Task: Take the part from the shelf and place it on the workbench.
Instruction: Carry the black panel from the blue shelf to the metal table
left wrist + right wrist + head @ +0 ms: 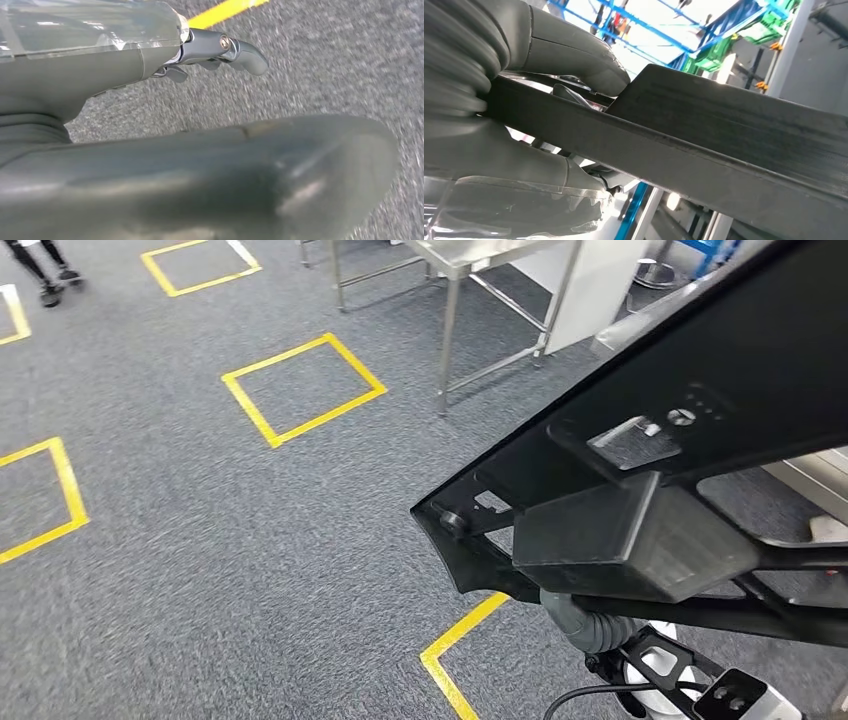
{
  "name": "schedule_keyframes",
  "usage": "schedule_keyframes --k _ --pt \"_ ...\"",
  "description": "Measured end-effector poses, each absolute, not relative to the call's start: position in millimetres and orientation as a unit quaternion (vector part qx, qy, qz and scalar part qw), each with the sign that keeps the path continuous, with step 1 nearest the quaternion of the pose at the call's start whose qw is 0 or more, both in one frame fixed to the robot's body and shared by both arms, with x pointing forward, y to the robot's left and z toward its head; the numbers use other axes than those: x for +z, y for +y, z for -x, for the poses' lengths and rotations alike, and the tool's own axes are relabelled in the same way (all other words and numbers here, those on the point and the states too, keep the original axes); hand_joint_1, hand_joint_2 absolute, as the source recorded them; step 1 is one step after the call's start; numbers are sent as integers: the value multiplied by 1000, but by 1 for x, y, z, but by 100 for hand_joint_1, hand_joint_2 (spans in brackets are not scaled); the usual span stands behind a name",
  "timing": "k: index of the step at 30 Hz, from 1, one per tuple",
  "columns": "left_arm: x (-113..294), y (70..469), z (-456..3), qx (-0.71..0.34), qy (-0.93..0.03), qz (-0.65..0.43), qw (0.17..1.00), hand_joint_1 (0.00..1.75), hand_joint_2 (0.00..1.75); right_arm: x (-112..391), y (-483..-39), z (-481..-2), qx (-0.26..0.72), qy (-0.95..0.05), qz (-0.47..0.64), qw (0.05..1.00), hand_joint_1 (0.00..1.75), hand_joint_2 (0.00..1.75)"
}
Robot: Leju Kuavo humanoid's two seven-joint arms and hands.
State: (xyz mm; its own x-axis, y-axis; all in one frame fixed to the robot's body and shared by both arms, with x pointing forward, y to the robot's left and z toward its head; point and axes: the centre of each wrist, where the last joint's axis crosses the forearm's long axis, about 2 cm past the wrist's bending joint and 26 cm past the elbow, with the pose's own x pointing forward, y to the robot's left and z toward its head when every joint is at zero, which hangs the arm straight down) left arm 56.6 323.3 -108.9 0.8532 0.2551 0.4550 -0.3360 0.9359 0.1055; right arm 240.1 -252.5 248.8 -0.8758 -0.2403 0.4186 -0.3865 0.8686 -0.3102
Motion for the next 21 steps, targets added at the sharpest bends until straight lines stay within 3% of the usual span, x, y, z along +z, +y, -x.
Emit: schedule_keyframes --k 9,21 --pt "-109 316 -55 169 -222 -82 957 0 0 243 -238 -219 209 -946 -167 181 175 175" --pt "-110 316 -52 170 -227 -74 956 0 0 249 -226 -243 174 -946 -203 185 175 175"
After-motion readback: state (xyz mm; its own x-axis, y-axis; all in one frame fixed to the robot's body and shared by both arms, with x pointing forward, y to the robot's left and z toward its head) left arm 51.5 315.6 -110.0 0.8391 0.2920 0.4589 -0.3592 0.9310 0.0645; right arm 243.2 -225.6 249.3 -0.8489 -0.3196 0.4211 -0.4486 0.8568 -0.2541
